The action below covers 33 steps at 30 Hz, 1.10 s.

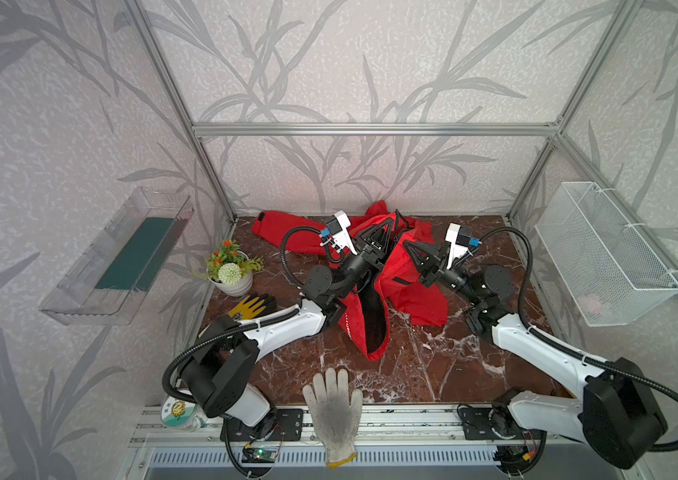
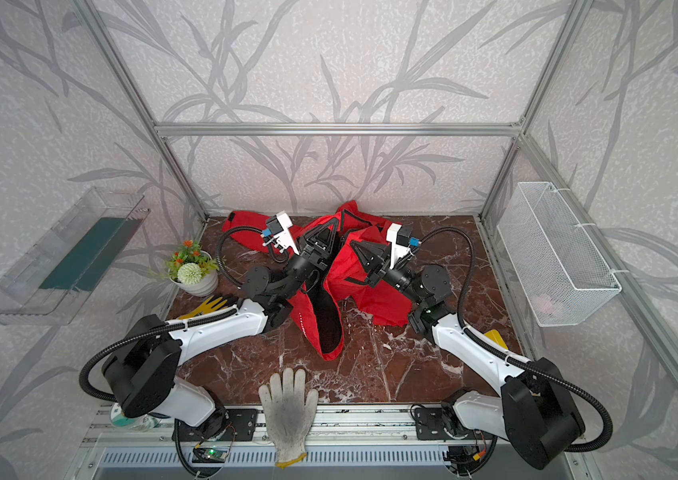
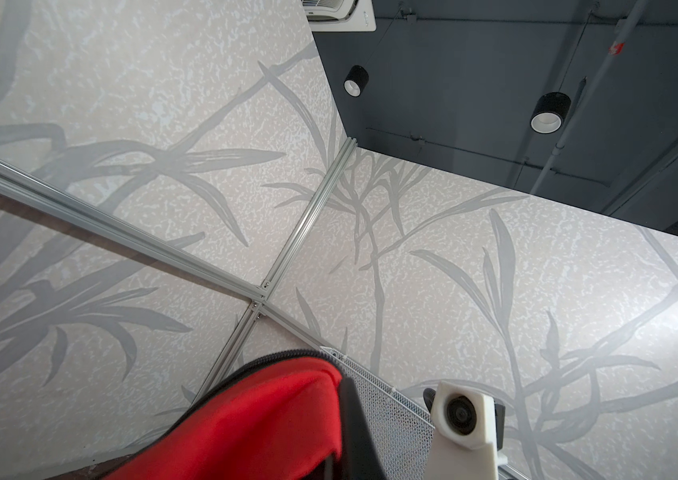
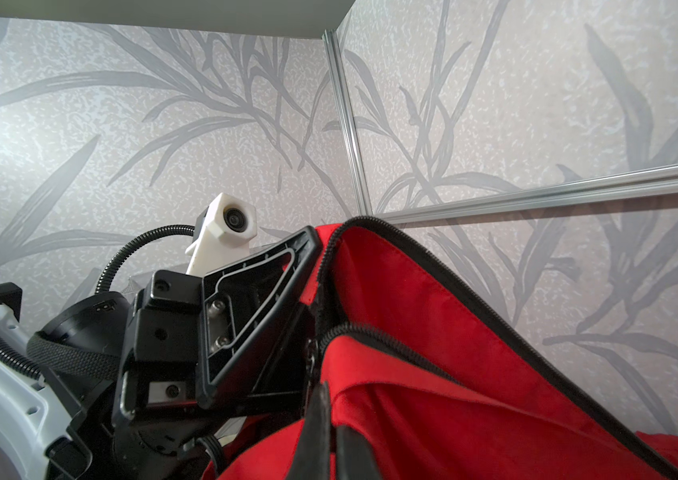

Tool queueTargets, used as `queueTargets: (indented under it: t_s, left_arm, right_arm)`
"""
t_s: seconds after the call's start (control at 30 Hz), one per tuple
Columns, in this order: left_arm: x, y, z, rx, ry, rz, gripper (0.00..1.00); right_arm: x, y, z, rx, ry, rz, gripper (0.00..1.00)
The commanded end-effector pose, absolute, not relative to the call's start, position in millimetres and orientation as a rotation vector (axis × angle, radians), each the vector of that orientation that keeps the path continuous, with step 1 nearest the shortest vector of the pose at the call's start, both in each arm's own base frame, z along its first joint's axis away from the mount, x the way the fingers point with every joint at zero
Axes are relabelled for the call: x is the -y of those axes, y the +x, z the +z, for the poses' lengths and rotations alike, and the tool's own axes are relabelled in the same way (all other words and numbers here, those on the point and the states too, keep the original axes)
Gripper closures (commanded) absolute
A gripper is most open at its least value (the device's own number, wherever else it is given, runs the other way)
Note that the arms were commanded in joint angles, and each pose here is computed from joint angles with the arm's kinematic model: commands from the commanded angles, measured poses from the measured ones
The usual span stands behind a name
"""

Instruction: Zip up the jacket

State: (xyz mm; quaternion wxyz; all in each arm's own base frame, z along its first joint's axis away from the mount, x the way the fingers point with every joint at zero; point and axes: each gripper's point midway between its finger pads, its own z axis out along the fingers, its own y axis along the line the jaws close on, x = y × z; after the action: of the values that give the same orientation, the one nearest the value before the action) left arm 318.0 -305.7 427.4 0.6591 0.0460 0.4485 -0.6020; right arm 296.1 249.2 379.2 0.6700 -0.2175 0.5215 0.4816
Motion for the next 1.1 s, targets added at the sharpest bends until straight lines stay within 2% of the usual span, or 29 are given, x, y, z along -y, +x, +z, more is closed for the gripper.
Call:
queueTargets:
  t_s: [0.0,1.07]
  left_arm:
    - [299.6,307.2,453.1,-0.912,0.114,-1.41,1.0]
    - [299.7,306.7,449.9,-0.924,0.104,-1.432,1.0]
  right_arm:
    - [-240.4,284.5,404.4,-1.062,-0.488,1.074,1.0]
    - [-239.6,290.3,413.6,-1.029,-0.46,1.094,1.0]
